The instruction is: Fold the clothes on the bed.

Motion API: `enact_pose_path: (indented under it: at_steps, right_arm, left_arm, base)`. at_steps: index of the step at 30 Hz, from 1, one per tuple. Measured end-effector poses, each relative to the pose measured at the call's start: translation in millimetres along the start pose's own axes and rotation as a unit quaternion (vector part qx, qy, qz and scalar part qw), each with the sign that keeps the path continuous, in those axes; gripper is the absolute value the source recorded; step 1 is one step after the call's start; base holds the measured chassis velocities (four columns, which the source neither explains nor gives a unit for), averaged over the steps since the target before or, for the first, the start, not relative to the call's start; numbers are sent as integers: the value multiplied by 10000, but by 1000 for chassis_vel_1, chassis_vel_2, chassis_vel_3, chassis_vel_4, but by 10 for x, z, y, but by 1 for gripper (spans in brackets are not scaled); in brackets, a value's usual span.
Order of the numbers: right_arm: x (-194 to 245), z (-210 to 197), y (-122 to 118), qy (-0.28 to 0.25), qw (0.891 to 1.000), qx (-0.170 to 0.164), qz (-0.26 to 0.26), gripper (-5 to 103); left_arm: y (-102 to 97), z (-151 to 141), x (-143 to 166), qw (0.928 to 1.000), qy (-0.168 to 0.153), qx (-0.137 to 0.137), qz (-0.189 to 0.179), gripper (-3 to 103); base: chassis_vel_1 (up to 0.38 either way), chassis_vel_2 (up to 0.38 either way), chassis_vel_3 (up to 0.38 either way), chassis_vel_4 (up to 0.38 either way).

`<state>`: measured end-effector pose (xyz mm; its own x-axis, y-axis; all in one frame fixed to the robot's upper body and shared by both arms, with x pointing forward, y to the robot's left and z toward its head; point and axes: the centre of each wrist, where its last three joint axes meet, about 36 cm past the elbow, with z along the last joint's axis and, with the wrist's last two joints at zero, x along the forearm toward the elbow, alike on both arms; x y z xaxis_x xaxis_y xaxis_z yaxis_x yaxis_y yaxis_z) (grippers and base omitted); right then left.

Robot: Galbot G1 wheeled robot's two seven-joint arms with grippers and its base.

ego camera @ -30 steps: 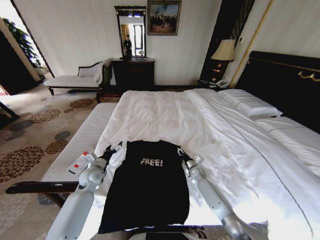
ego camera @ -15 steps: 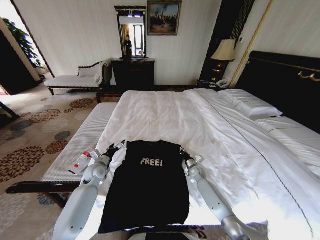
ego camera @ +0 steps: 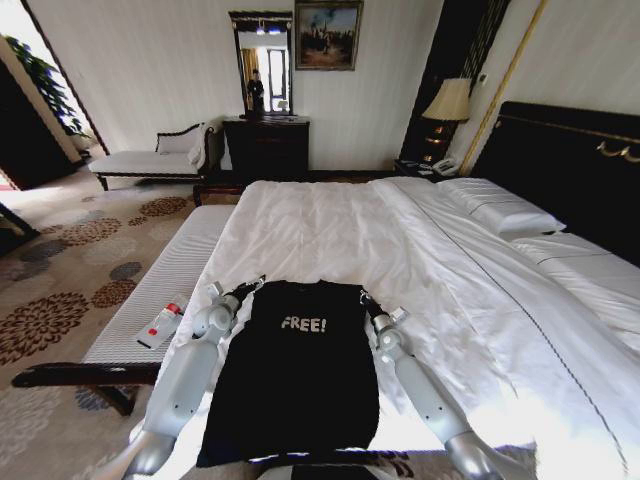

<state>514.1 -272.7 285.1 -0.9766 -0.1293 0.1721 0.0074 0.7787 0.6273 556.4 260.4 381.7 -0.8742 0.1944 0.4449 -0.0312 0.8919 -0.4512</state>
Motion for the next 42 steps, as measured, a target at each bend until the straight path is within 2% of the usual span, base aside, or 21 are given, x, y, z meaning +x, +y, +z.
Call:
enact_pose_path:
  at_steps: [5, 13, 17, 19, 20, 23, 27, 29, 32, 35, 38, 40, 42]
  right_arm:
    - [32, 13, -14, -6, 10000, 36, 4, 1]
    - [50, 29, -26, -11, 10000, 57, 9, 1]
    - [50, 38, -21, -12, 10000, 73, -1, 1]
    - [50, 38, -18, -13, 10000, 76, -5, 1]
    - [50, 35, -9, -18, 10000, 84, -19, 1]
    - [49, 31, -1, -26, 10000, 89, -31, 1]
    - [56, 21, 11, -50, 9999, 97, -51, 1]
    - [60, 21, 12, -53, 9999, 98, -54, 1]
    - [76, 9, 9, -92, 9999, 126, -64, 1]
    - [81, -1, 11, -117, 9998, 139, -72, 1]
    - [113, -82, 50, -269, 9993, 194, -166, 1]
    - [118, -101, 57, -298, 9992, 204, -186, 1]
    - [162, -289, 111, -517, 9974, 327, -371, 1]
  left_arm:
    - [-13, 81, -159, 9998, 133, 76, -135, 100]
    - [13, 92, -287, 9996, 116, 168, -217, 98]
    - [43, 70, -317, 9996, 49, 214, -201, 80]
    - [46, 66, -318, 9996, 40, 219, -197, 80]
    - [50, 59, -320, 9996, 29, 228, -182, 69]
    - [53, 52, -320, 9996, 23, 235, -169, 64]
    - [74, 25, -311, 9995, -12, 275, -175, 42]
    - [77, 18, -306, 9995, -19, 278, -175, 42]
    - [115, 3, -275, 9994, -40, 272, -195, 26]
    - [131, -12, -259, 9994, -62, 269, -204, 20]
    - [206, -131, -171, 9992, -212, 255, -219, 4]
    - [212, -150, -158, 9992, -236, 255, -214, 4]
    - [252, -354, -22, 9985, -468, 252, -129, 1]
  base:
    - [0, 0, 0, 0]
    - [0, 0, 0, 0]
    - [0, 0, 0, 0]
    - [0, 0, 0, 0]
    - [0, 0, 0, 0]
    - [0, 0, 0, 0]
    - [0, 0, 0, 0]
    - [0, 0, 0, 0]
    - [0, 0, 0, 0]
    - [0, 0, 0, 0]
    - [0, 0, 0, 0]
    - [0, 0, 0, 0]
    - [0, 0, 0, 0]
